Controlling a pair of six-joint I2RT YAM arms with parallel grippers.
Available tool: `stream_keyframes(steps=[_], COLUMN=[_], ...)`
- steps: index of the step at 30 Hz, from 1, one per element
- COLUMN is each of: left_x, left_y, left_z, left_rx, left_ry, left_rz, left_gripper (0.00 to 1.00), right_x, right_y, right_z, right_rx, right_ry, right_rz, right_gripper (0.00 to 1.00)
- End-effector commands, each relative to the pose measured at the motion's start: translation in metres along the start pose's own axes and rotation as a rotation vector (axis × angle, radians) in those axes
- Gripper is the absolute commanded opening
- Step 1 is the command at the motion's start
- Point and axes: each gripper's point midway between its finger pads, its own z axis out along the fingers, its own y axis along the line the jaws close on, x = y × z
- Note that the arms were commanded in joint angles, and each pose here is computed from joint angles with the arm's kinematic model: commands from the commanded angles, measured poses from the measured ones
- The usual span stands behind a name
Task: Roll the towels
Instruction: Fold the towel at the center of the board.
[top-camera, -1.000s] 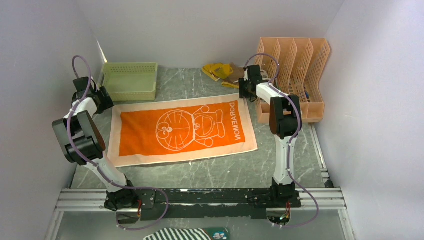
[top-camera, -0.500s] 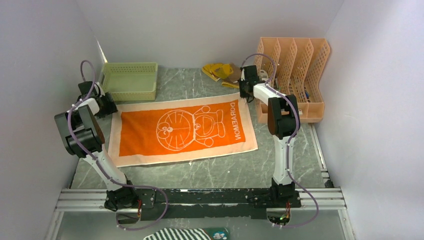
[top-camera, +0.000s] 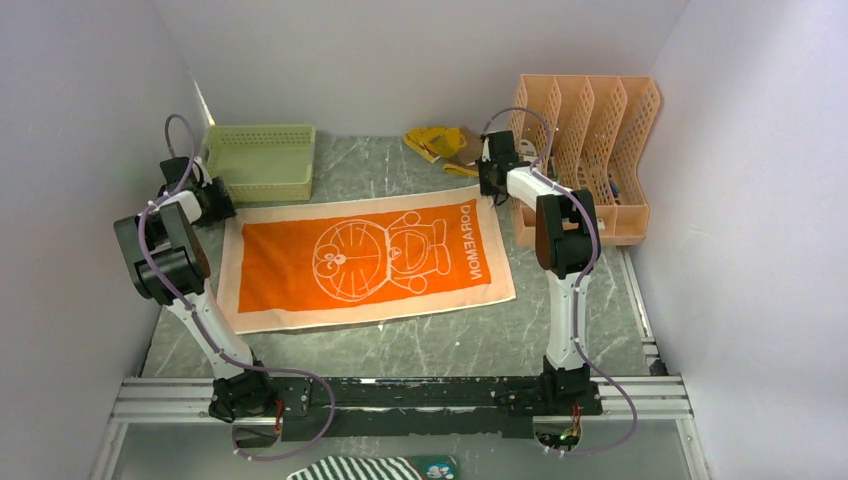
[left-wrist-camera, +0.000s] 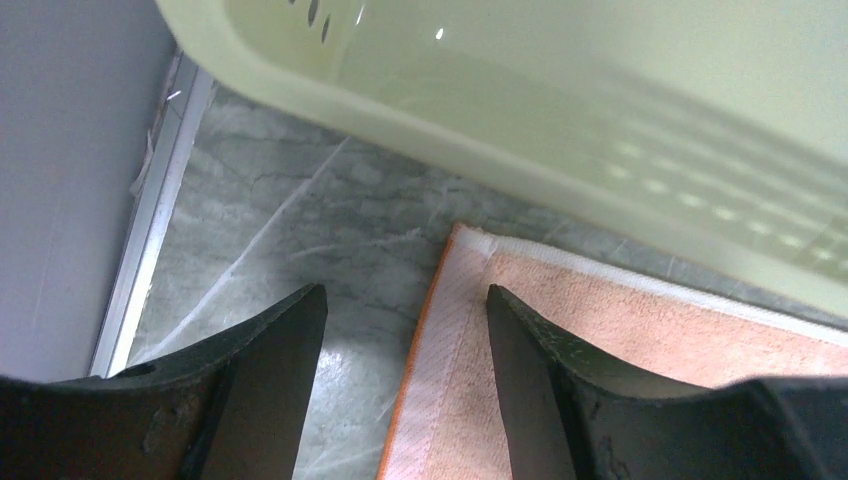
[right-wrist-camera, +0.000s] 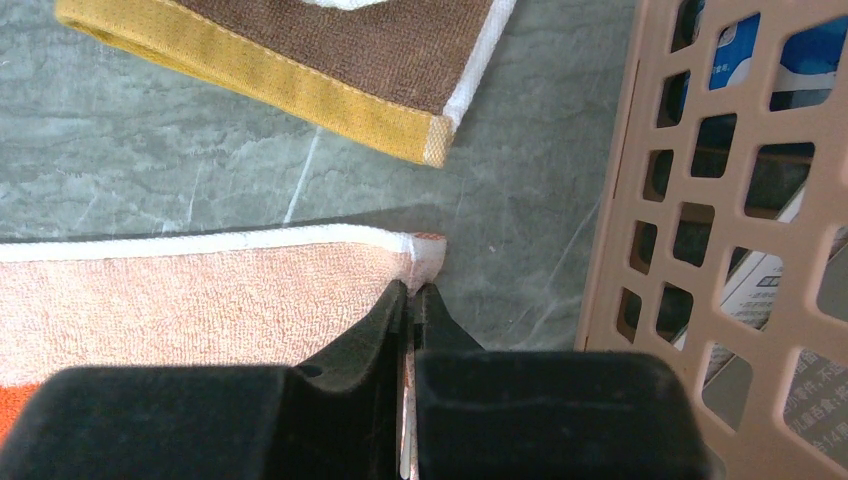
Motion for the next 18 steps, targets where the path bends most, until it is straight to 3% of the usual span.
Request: stream_keyframes(steps=[1, 9, 18], left_x=[-0.011, 0.007, 0.033], left_y=[-0.021, -0.018, -0.028], left_z=[0.012, 0.024, 0.027], left_rx=[0.078, 0.048, -0.079], left_ry=[-0.043, 0.007, 0.063], left_rz=[-0.003, 0.007, 0.174], left_gripper=[0.71, 0.65, 0.6], right_x=[0.033, 0.034, 0.022], right_y=[-0.014, -0.01, -0.013], right_z=[0.006, 0.007, -0.003], right_rx=[0.048, 0.027, 0.035], right_ry=[0.091, 0.088, 0.056], right_rz=[-0.016, -0.009, -0.008], right_gripper=[0.0, 0.0, 0.0])
